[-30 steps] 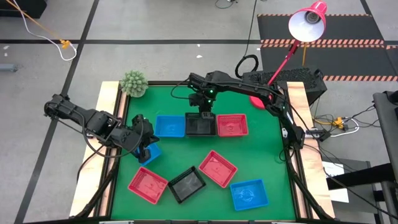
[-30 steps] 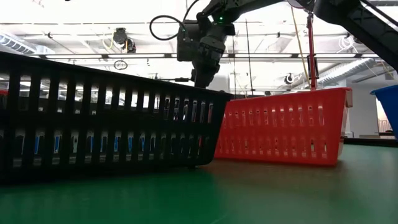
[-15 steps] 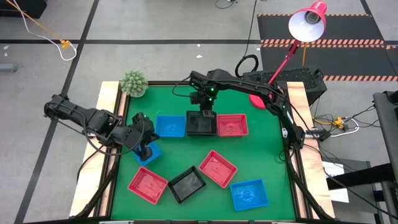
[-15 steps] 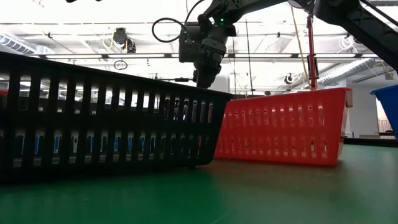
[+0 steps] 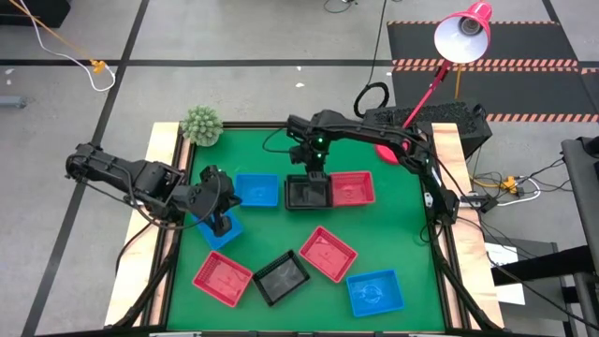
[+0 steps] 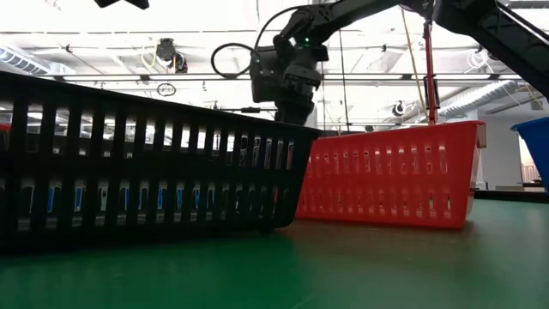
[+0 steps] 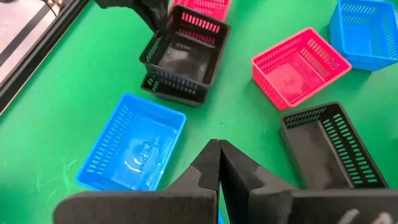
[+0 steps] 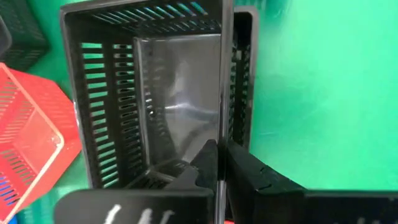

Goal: Stack baskets by color
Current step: Stack the middle black bin on the top black bin

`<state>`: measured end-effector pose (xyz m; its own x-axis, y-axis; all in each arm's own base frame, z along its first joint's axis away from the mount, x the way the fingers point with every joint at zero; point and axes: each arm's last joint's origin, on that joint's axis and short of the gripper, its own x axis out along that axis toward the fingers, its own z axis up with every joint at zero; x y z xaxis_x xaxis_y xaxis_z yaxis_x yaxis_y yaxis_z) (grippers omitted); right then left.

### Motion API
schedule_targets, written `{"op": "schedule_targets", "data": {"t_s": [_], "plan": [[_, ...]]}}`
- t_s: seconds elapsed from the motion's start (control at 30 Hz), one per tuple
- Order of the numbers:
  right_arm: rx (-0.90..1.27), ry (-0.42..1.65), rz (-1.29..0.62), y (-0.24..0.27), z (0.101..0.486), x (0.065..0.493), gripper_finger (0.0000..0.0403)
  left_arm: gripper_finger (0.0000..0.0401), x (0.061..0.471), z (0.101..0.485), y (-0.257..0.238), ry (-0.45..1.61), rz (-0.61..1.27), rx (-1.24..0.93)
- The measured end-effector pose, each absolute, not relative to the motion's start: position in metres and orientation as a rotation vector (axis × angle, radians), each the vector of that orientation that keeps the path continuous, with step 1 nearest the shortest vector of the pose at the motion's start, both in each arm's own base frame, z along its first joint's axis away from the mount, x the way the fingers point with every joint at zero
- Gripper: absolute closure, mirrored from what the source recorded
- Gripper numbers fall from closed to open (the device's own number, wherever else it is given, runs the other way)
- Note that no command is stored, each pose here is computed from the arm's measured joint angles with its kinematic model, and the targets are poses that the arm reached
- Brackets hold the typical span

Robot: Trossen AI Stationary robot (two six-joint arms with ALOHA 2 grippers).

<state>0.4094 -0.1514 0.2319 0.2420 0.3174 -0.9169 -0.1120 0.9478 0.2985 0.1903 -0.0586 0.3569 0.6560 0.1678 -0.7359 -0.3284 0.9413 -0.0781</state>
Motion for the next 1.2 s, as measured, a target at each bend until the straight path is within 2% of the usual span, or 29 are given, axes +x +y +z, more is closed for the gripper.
{"op": "schedule_targets", "data": {"t_s": [0.57, 1.2], "plan": [[0.214, 1.324, 0.282, -0.151, 0.213, 0.407, 0.0386, 0.0396, 0.190, 0.357, -0.059, 0.806, 0.293, -0.236], [0.205, 1.234, 0.191, -0.155, 0.204, 0.417, 0.0376, 0.0396, 0.190, 0.357, -0.059, 0.806, 0.293, -0.235]]}}
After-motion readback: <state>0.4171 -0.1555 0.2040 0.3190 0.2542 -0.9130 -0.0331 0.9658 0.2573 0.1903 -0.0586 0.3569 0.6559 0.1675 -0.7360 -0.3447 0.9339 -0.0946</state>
